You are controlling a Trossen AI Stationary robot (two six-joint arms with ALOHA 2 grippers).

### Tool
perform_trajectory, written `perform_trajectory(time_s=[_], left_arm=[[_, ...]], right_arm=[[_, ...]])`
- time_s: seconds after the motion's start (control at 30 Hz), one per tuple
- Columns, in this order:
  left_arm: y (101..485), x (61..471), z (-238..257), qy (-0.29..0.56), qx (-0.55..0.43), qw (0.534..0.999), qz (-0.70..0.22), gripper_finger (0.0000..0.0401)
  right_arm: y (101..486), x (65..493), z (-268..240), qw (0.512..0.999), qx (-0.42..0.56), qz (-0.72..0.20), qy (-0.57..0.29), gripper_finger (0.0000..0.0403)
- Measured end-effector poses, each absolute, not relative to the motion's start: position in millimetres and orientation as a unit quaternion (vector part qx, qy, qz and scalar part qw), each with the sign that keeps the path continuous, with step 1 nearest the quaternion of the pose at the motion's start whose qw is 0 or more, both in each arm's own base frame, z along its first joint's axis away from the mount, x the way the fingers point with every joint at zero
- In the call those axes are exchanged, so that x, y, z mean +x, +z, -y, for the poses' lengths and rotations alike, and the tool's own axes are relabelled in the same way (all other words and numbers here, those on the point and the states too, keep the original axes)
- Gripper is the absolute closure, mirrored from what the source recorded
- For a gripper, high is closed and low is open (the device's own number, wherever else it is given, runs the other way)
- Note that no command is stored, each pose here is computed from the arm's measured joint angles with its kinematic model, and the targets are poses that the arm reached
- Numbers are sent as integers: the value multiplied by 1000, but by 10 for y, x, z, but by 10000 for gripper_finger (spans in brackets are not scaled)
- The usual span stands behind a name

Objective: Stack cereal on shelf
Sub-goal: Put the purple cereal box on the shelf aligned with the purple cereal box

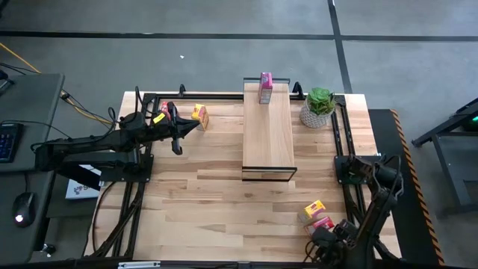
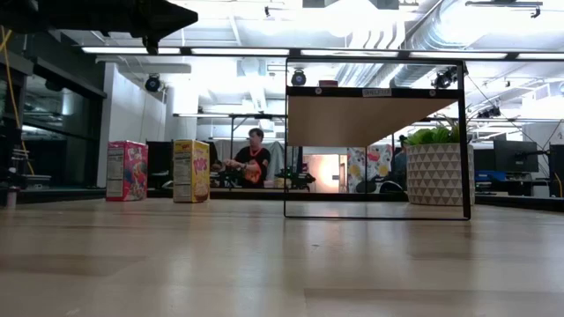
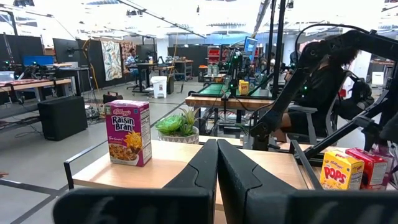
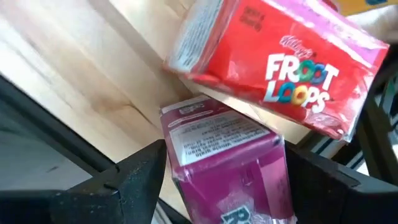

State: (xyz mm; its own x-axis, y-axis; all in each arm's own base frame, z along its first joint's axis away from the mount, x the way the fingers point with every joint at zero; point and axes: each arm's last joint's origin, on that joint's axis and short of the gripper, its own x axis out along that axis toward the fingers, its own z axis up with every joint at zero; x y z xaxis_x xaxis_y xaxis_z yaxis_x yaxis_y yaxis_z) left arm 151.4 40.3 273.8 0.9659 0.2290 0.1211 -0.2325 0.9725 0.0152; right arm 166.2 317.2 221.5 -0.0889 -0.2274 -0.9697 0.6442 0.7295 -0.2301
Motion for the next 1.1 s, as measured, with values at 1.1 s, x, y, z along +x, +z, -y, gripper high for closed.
perform_trajectory(time_s=[1.1], left_arm=[[2737,1514,-403,116,15,991,59,398]], right_arm=[[2216,1771,-3139,583,176,-732,-305,240]])
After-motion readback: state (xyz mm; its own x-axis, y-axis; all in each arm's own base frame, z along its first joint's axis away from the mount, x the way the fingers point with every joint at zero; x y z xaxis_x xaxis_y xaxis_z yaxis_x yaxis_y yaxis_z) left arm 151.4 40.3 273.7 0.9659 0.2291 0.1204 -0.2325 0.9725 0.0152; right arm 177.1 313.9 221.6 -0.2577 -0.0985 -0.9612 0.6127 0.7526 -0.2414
